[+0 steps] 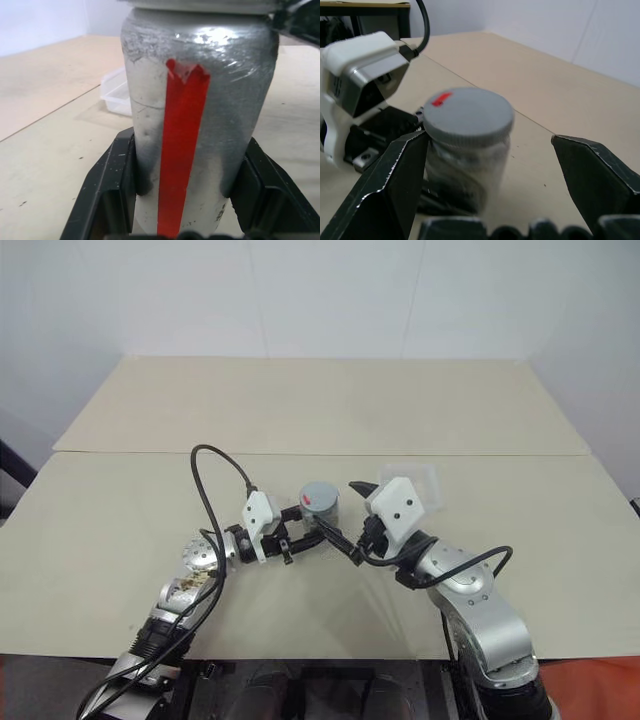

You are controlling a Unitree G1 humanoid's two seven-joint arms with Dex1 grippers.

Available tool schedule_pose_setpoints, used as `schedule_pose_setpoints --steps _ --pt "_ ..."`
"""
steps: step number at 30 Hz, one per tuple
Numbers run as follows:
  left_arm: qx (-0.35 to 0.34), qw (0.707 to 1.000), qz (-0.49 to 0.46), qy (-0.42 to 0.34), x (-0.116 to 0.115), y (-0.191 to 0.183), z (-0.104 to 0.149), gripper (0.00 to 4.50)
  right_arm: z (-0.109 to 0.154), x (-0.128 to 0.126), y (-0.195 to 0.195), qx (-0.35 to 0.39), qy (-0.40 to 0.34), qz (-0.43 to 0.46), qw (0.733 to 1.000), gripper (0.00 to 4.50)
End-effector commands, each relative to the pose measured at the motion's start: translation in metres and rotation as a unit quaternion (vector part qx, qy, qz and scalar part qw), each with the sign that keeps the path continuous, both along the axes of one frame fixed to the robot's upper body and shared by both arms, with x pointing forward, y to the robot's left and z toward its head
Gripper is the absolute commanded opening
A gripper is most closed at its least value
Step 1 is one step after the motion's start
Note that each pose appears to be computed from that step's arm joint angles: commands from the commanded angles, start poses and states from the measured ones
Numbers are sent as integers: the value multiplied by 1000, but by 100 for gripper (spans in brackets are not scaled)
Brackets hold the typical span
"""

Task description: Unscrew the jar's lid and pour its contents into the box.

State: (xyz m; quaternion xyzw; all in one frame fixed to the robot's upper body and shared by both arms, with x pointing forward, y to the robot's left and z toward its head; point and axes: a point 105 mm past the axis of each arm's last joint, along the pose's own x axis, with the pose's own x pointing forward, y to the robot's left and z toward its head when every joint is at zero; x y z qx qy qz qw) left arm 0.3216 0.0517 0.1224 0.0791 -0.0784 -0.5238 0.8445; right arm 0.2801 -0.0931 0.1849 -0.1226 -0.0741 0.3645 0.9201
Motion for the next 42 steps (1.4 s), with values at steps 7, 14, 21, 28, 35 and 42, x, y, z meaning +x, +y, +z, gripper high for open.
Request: schedule_pose_setpoints --steps 7,14,21,28,35,42 --pt "-7 999 -14 -30 -2 -3 11 212 14 -7 -14 -7 -32 -9 999 446" --pt "-5 999 -12 -31 -3 -3 10 212 13 -27 -4 -31 -16 74 997 446" --pt "-1 999 -17 -33 -6 -4 9 212 20 -19 17 -6 -11 106 994 446" --pt "-2 999 -15 -35 -8 -5 9 212 23 -3 27 4 -18 91 996 446" --pt "0 999 -17 -34 -10 -5 8 212 20 1 35 9 -11 102 995 446" --pt "0 999 -16 -34 -10 -5 8 212 19 3 35 14 -8 99 995 446"
